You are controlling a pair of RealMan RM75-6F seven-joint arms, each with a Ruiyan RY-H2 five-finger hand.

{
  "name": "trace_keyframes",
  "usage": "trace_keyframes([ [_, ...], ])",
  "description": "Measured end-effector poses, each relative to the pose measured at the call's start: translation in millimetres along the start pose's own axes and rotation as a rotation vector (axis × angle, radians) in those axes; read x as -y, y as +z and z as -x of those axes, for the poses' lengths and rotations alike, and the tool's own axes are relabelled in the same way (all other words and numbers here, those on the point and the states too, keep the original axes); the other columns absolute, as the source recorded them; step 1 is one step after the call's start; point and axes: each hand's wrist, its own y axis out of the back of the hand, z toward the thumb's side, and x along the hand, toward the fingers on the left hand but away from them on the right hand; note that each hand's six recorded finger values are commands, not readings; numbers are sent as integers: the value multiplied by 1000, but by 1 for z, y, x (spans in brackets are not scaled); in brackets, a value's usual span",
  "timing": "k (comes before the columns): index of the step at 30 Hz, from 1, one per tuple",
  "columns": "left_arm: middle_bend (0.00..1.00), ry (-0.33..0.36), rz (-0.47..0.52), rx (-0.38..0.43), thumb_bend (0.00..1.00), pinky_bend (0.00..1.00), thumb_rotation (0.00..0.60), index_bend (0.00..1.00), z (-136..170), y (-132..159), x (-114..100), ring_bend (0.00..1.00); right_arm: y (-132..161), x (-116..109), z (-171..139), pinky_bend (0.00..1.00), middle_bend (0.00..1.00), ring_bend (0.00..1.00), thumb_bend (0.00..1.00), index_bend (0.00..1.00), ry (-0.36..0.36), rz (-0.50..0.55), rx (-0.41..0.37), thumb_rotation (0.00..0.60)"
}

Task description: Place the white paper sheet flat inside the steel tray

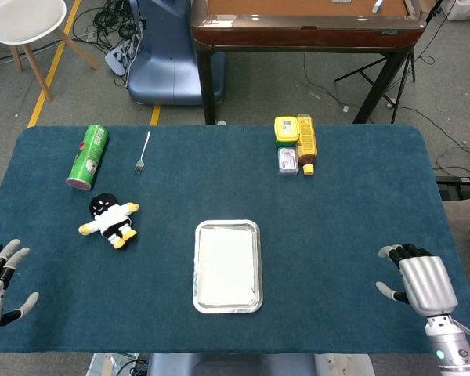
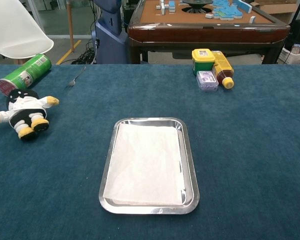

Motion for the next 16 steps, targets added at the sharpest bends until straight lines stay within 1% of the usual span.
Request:
trace_keyframes([
  [4, 114, -15, 4, 6, 222, 283, 600, 172, 0, 2, 3, 84, -4, 4, -3, 505, 474, 374, 38, 418, 14, 14, 4, 600],
  [9, 116, -28, 4, 19, 222, 288, 600, 172, -2, 5, 8, 87, -8, 2, -1, 505, 475, 374, 38, 418, 5, 29, 7, 600],
  [16, 117, -40, 7, 9, 222, 289, 600, 172, -5, 3, 12, 87, -19, 14, 5, 505, 475, 374, 38, 418, 63, 43, 43, 600],
])
